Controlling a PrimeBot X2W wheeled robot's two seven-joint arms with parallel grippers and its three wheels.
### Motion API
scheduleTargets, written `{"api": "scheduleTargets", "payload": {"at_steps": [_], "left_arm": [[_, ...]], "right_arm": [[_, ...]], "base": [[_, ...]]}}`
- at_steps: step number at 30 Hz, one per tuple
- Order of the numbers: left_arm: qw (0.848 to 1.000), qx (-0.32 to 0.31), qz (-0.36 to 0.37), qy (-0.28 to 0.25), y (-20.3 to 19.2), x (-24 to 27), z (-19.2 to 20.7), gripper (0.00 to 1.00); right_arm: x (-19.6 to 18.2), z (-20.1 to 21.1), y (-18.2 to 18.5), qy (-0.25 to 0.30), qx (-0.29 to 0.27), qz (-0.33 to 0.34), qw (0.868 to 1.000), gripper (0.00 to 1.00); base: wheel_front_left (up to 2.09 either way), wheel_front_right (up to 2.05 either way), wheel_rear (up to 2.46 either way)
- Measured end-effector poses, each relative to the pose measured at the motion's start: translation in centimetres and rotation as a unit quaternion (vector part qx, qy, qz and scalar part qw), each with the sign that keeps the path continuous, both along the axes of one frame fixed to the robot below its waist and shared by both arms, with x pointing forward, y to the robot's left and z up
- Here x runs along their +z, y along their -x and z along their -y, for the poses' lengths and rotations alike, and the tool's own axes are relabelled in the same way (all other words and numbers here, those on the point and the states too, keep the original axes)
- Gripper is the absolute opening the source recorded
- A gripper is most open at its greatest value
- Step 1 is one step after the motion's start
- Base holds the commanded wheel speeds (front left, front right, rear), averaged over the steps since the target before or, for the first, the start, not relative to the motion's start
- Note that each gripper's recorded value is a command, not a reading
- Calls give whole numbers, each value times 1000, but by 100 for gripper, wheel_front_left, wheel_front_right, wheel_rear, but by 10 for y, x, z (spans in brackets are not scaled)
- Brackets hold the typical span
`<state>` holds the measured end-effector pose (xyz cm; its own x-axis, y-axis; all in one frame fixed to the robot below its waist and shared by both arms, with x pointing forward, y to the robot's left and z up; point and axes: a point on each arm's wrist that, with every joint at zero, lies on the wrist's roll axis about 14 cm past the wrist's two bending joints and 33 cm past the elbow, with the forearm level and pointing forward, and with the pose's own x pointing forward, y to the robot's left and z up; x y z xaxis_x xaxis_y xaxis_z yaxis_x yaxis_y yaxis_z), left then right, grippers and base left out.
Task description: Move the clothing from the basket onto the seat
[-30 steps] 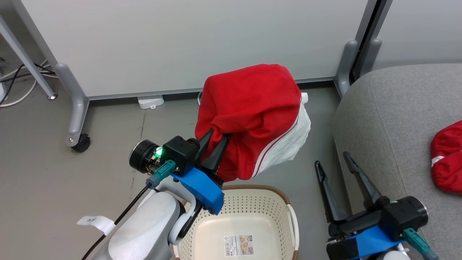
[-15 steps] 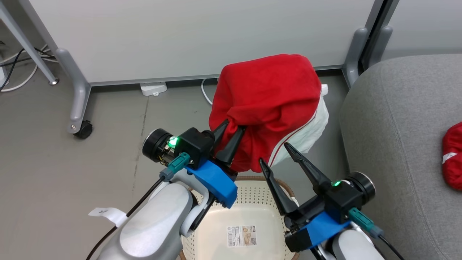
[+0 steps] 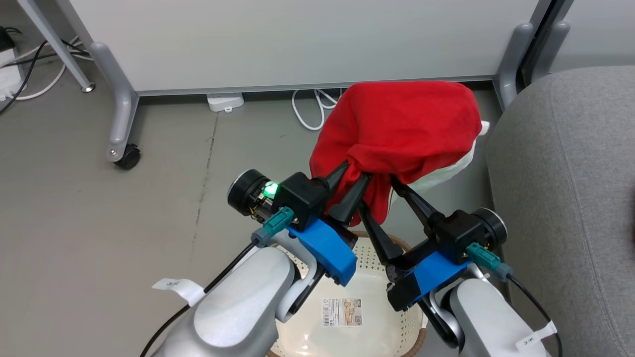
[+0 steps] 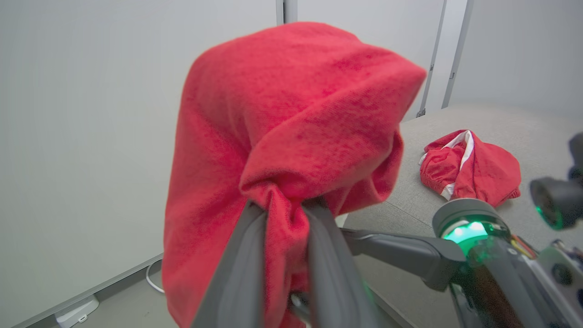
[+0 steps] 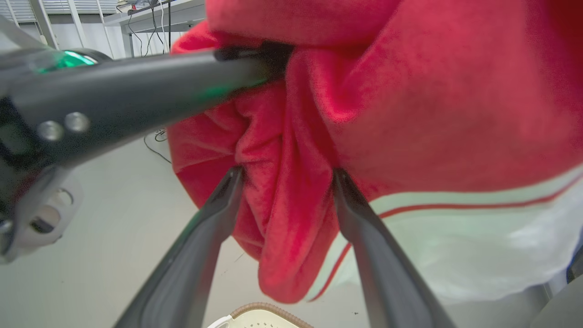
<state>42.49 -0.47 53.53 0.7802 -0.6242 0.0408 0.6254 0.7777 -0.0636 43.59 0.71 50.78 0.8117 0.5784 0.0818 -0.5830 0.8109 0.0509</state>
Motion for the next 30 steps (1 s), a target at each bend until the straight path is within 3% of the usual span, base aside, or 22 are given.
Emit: {"api": "scheduleTargets", "payload": {"at_steps": [11, 12, 13, 14, 15, 16, 30], "left_arm": [[1000, -12, -7, 11, 2, -2, 9, 0], [1000, -12, -8, 11, 3, -2, 9, 0], [1000, -12, -9, 10, 4, -3, 10, 0], [1000, -12, -9, 10, 4, -3, 10, 0], [1000, -13, -10, 10, 5, -3, 10, 0], [1000, -12, -10, 11, 5, -3, 10, 0], [1000, -13, -4, 10, 6, -1, 12, 0]], "right_arm": [[-6, -3, -15, -14, -2, -24, 1000, 100], [-7, -4, -15, -13, -1, -25, 1000, 82], [-7, -5, -15, -14, 0, -27, 1000, 82], [-7, -6, -15, -14, 1, -27, 1000, 33], [-8, -6, -15, -14, 2, -30, 999, 28], [-9, -7, -14, -15, 3, -33, 999, 0], [-6, -10, -8, -14, 10, -32, 999, 0]], "base": [[0, 0, 0], [0, 0, 0], [0, 0, 0], [0, 0, 0], [0, 0, 0], [0, 0, 0], [0, 0, 0]]}}
